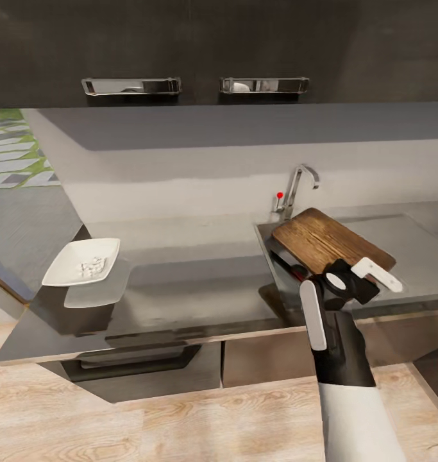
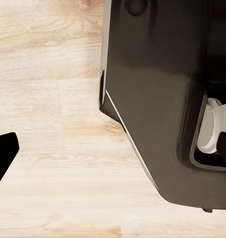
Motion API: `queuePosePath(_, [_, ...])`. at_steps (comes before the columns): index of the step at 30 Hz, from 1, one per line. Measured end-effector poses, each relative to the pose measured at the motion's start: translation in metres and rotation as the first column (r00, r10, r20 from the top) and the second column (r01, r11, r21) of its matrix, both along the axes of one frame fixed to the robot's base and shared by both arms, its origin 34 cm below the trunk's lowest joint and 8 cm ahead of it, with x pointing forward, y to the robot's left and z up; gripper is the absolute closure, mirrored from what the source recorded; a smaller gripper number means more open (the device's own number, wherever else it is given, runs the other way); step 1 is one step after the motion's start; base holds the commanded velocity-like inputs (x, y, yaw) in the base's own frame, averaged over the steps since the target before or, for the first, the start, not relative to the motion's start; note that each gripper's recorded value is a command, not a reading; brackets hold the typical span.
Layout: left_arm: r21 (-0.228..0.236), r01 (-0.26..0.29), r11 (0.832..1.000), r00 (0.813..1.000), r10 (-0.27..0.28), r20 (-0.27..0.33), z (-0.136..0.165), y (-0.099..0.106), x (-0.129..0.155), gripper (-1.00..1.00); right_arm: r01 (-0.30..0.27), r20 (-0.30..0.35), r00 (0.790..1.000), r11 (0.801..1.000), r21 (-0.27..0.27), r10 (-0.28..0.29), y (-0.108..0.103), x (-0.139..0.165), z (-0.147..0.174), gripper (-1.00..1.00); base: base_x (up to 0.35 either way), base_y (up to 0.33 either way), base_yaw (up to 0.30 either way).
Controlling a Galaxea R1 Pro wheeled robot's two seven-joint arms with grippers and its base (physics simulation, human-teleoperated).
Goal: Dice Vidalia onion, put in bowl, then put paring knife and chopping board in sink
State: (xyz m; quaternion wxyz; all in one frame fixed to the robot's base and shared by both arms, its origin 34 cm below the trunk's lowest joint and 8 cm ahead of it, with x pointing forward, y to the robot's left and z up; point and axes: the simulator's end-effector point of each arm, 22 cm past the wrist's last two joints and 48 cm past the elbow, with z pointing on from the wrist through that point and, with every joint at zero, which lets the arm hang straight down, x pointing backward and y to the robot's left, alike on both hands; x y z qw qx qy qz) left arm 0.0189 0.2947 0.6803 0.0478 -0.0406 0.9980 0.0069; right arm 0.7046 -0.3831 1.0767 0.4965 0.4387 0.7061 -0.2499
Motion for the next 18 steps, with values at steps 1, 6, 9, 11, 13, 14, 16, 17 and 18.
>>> queuePosePath(1, [0.0, 0.0, 1.0, 1.0, 0.0, 0.0, 0.0, 0.0, 0.0, -1.0, 0.013, 0.006, 1.0, 1.0, -0.013, -0.013, 0.011, 0.0, 0.002, 1.0, 0.0, 0.0, 0.0])
queuePosePath(6, [-0.001, -0.001, 1.0, 1.0, 0.001, -0.001, 0.0, -0.001, -0.001, -1.0, 0.054, 0.027, 0.998, 0.998, -0.024, -0.053, 0.025, 0.007, 0.002, 1.0, 0.0, 0.0, 0.0])
queuePosePath(9, [-0.001, -0.001, 1.0, 1.0, 0.001, -0.001, 0.0, -0.001, 0.0, -1.0, 0.164, 0.029, 0.986, 0.986, 0.039, -0.165, 0.022, -0.007, -0.003, 1.0, 0.0, 0.0, 0.0])
queuePosePath(11, [-0.001, -0.001, 1.0, 1.0, 0.001, -0.001, 0.0, -0.001, 0.0, -1.0, 0.209, 0.024, 0.977, 0.971, 0.112, -0.213, 0.027, -0.013, -0.015, 1.0, 0.0, 0.0, 0.0])
queuePosePath(13, [-0.001, -0.001, 1.0, 1.0, 0.001, -0.001, 0.0, -0.001, -0.001, -1.0, 0.218, 0.027, 0.974, 0.964, 0.154, -0.225, 0.033, -0.014, -0.021, 1.0, 0.0, 0.0, 0.0])
queuePosePath(14, [-0.001, -0.001, 1.0, 1.0, 0.001, -0.001, 0.0, -0.001, 0.0, -1.0, 0.217, 0.028, 0.974, 0.963, 0.16, -0.225, 0.034, -0.014, -0.021, 1.0, 0.0, 0.0, 0.0])
queuePosePath(16, [-0.001, -0.001, 1.0, 1.0, 0.001, 0.001, 0.0, -0.001, 0.0, -1.0, 0.216, 0.03, 0.974, 0.962, 0.168, -0.224, 0.037, -0.013, -0.022, 1.0, 0.008, -0.011, 0.0])
queuePosePath(17, [-0.001, -0.001, 1.0, 1.0, 0.001, 0.001, 0.0, -0.001, 0.001, -1.0, 0.218, 0.034, 0.973, 0.961, 0.173, -0.227, 0.037, -0.014, -0.022, 1.0, 0.08, -0.091, 0.0])
queuePosePath(18, [-0.001, -0.001, 1.0, 1.0, 0.001, 0.002, 0.0, -0.001, 0.001, -1.0, 0.219, 0.038, 0.973, 0.959, 0.177, -0.229, 0.037, -0.014, -0.022, 1.0, 0.112, -0.124, 0.0])
